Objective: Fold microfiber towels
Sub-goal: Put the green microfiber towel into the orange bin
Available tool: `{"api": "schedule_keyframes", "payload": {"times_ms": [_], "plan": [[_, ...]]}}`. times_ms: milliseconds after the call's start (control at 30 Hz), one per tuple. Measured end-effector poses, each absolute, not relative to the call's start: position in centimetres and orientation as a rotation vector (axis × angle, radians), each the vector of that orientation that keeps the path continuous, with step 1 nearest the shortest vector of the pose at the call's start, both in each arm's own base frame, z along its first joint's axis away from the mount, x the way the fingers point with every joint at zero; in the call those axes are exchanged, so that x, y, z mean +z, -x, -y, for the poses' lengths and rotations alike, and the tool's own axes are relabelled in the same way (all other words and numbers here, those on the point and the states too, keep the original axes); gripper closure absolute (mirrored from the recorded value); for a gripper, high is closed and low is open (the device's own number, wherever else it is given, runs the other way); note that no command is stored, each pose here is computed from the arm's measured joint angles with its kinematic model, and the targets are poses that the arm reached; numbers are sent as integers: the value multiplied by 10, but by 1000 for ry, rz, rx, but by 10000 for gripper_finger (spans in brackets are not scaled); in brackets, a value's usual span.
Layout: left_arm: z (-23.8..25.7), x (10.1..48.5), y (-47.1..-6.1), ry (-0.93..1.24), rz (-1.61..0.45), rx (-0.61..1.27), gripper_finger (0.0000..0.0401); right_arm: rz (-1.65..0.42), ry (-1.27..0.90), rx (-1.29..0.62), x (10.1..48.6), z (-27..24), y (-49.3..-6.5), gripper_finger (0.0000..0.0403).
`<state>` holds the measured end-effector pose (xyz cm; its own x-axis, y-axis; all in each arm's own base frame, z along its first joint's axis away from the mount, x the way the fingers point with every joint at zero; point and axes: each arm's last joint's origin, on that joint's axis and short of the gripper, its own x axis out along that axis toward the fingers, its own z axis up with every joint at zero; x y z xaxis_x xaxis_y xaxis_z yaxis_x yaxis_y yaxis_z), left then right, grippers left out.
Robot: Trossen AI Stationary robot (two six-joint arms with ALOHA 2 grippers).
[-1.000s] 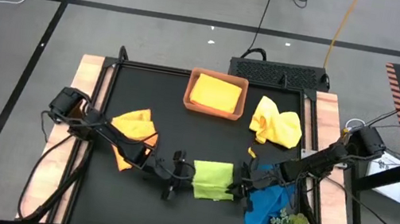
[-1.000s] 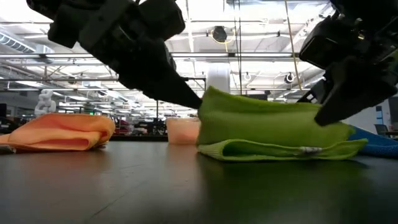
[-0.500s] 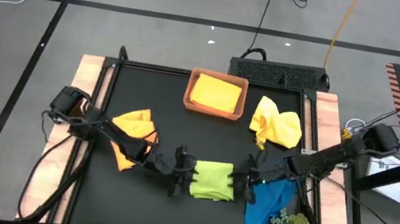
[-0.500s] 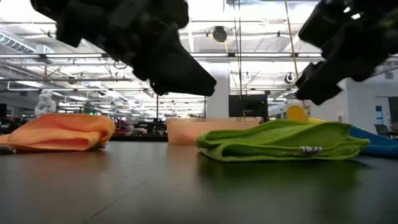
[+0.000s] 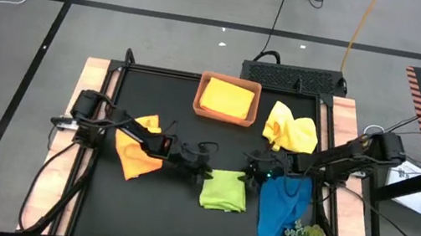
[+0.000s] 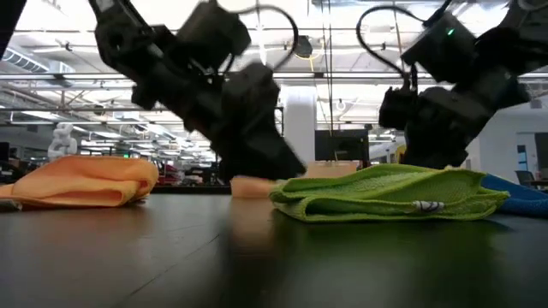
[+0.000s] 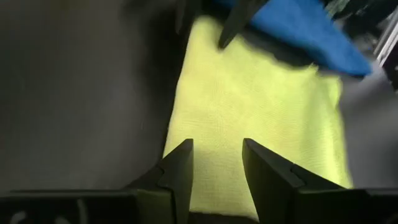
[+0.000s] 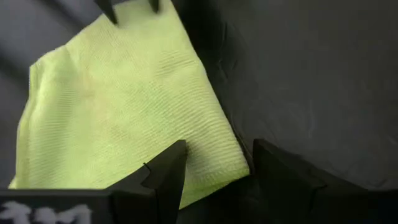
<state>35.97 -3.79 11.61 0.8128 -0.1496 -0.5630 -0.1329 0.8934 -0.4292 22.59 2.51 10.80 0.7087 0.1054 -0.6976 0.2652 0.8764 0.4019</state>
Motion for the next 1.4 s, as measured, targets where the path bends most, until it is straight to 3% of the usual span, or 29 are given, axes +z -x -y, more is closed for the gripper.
{"api": "schedule_keyframes", "payload": {"times_ms": [200,300,600,900,1167,1400], "plan": [[32,95,-365,539,-641,-45,213,-783,-535,9,102,-21,-233,226],[32,92,-366,543,-648,-37,190,-783,-535,12,102,-20,-233,247],[32,92,-366,550,-650,-57,175,-793,-507,82,102,-21,-232,391],[13,114,-362,541,-628,-85,187,-686,-333,157,116,-30,-234,399],[-9,123,-362,517,-591,-112,187,-493,-219,245,153,-39,-229,401],[-5,131,-365,477,-524,-309,187,-454,-189,258,164,-40,-224,402]]}}
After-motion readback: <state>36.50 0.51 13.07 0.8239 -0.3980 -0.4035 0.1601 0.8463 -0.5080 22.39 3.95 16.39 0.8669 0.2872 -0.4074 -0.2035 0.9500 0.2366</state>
